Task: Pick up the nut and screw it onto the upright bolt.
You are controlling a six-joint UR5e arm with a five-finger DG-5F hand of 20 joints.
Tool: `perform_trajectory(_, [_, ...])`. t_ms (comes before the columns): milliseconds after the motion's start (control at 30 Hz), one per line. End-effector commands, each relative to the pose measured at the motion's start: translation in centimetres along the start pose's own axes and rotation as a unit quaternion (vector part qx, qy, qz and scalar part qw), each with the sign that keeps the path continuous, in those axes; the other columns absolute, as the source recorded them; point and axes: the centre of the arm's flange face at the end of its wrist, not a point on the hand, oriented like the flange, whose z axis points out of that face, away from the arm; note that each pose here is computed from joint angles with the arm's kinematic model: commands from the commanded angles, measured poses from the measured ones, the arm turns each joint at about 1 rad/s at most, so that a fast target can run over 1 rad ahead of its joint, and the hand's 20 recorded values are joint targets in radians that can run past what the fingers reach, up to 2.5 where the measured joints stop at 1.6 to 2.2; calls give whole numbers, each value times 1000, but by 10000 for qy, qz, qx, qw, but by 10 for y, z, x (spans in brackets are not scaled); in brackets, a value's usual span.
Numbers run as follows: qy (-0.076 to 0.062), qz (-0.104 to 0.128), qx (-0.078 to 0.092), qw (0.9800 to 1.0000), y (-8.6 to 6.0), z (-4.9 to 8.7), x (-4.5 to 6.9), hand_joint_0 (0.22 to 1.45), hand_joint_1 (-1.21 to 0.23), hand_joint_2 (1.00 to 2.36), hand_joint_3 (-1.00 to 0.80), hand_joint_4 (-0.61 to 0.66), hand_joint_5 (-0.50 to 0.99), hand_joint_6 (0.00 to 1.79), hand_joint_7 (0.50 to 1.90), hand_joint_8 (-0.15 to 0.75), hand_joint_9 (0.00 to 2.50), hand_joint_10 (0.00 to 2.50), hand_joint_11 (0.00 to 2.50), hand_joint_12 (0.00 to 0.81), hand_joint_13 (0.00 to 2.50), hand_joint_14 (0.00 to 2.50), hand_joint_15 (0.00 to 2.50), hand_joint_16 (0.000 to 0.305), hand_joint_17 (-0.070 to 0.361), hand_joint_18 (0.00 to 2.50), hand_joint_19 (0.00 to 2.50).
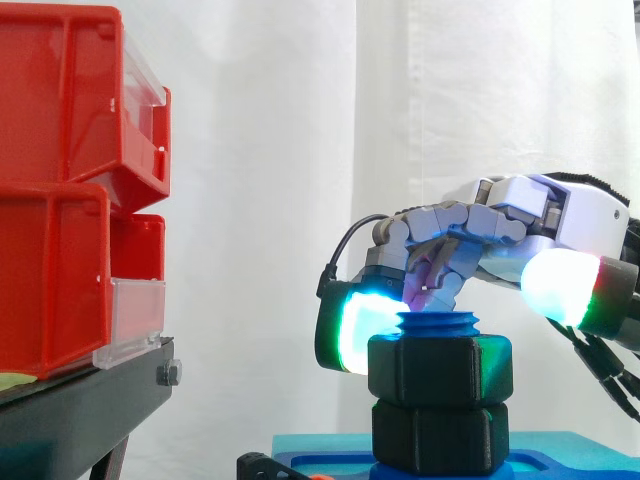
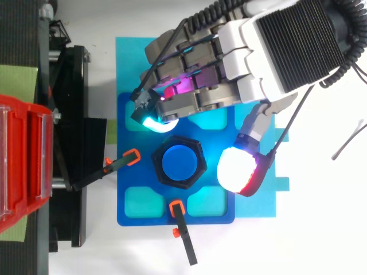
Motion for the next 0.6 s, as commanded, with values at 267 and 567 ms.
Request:
perform_trajectory(267, [-115,-43,-15,9999,5,16,-5,465,-169,1000,-500,267,-23,505,967,221,1225,0,0,182,929,1,0,38,85,762,285])
perform_trajectory(567, [-181,-30,30,9998,13,28,-4,466,-169,1000,-500,259,-23,504,967,219,1220,0,0,185,926,0,0,38,85,759,283])
